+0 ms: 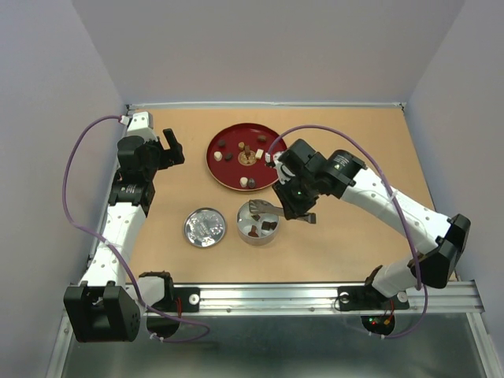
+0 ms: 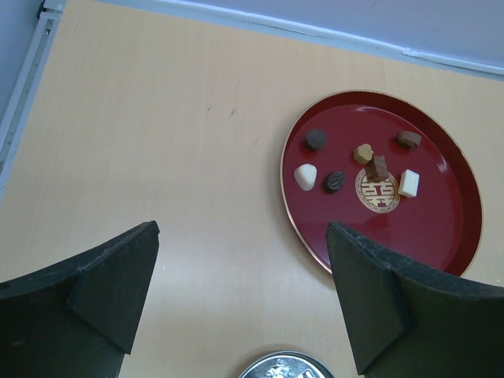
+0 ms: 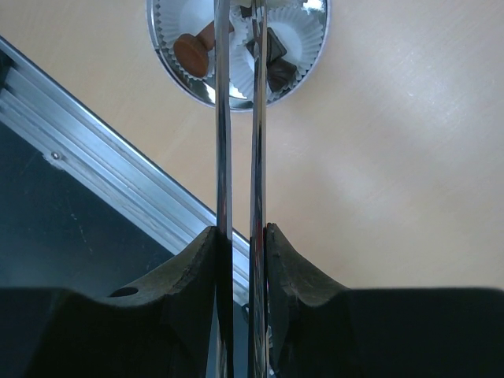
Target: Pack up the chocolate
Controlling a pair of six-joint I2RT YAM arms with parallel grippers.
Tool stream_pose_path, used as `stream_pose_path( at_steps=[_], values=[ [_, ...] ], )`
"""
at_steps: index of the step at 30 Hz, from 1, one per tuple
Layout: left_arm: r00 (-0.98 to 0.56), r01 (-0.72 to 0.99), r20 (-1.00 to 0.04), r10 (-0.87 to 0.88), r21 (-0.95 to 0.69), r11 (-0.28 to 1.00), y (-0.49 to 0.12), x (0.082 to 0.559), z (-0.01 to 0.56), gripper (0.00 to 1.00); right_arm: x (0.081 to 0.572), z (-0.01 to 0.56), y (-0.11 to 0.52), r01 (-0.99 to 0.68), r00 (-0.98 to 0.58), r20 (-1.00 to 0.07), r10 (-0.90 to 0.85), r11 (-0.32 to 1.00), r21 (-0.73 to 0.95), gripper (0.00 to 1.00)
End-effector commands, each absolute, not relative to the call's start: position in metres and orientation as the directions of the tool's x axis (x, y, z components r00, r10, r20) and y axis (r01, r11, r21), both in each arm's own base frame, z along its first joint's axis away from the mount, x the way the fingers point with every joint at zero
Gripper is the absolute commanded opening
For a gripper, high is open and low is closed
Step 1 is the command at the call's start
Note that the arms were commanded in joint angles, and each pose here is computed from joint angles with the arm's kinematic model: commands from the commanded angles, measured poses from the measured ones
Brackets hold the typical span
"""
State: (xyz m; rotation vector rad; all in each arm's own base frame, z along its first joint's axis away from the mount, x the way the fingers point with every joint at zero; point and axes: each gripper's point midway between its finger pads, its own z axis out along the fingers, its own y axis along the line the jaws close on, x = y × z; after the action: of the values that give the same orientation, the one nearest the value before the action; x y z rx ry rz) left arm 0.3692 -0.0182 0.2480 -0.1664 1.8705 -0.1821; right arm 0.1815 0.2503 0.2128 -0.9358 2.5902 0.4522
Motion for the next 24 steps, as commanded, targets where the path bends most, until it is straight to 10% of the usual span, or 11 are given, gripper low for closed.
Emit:
stream_pose_path(
  at_steps=[1,24],
  values=[
    [-0.259,-0.016,-0.945,-0.198,-0.201,0.98,-0.016,0.373,0.262,0.99,0.187,0.211,0.259,-0.665,-0.71,-0.45,-0.542,0.726,0.175,0.33],
    [-0.263,-0.019,-0.945,-0.195,-0.197,0.98,-0.016,0.373,0.26,0.99,0.204,0.209,0.267,-0.663,-0.695,-0.479,-0.536,0.736,0.14,0.46]
  ],
)
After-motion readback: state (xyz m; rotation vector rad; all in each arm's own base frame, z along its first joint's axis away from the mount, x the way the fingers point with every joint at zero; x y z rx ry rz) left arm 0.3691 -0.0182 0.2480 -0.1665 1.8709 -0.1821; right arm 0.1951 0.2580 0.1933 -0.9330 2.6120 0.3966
